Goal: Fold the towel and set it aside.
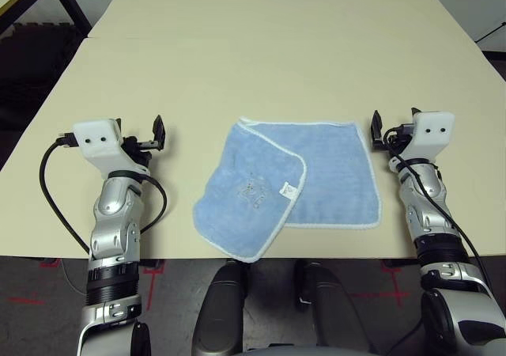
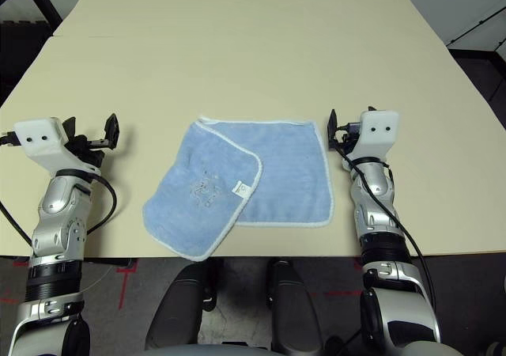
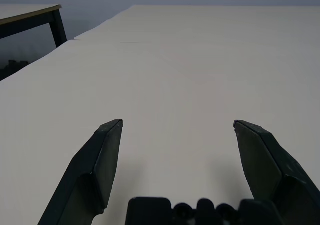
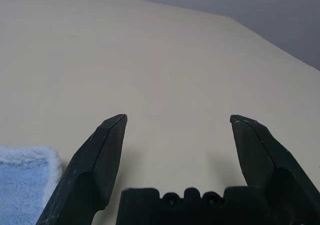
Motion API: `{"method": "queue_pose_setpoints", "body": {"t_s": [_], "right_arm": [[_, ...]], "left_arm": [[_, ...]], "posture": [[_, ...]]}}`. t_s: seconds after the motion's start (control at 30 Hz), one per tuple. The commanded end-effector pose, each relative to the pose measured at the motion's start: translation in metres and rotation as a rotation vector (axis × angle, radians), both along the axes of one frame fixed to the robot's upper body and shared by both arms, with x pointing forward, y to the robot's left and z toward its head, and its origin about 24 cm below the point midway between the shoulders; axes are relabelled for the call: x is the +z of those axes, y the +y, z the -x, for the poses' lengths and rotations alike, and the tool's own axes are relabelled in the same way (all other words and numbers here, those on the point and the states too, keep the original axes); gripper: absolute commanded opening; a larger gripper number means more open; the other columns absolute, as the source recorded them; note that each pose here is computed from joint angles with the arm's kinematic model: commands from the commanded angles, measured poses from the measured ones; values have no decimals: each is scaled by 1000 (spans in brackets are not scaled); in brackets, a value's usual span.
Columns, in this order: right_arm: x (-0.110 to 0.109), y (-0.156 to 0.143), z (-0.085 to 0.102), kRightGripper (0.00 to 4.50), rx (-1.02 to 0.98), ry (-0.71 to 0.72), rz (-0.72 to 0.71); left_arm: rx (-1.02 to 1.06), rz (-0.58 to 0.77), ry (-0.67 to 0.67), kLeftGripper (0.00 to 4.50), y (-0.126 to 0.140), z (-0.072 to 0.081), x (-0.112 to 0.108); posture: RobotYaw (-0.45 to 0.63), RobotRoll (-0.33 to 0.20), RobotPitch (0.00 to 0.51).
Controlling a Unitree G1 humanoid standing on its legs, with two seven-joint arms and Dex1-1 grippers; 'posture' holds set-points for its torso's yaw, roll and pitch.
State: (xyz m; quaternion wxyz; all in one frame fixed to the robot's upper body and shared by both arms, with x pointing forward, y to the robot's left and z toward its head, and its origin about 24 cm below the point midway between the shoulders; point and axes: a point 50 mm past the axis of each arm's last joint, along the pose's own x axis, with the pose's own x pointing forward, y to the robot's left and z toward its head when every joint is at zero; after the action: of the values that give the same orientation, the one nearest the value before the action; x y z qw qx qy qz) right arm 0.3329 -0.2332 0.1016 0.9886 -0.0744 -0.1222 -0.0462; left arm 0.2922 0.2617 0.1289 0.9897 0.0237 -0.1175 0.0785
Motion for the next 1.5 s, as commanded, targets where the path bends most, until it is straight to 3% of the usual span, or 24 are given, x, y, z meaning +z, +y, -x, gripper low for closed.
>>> {"method": "queue_pose_setpoints", "body": {"t_s": [0.03, 1.13, 1.27, 1.5], "right_arm": [[-3, -5, 4, 4486, -13, 4, 5], [10, -12, 1, 4486, 13, -3, -34], [13, -17, 1, 4486, 4, -7, -16], [13, -17, 0, 4486, 6, -4, -14]], "left_arm": [[-4, -8, 10, 4500, -2, -1, -3], [-2, -3, 9, 4500, 1, -3, -7], [-11, 9, 3, 4500, 1, -3, -5], [-148, 22, -56, 4500, 6, -5, 17]], "posture": [[52, 0, 196], [40, 0, 198], [40, 0, 198], [44, 0, 197]]}}
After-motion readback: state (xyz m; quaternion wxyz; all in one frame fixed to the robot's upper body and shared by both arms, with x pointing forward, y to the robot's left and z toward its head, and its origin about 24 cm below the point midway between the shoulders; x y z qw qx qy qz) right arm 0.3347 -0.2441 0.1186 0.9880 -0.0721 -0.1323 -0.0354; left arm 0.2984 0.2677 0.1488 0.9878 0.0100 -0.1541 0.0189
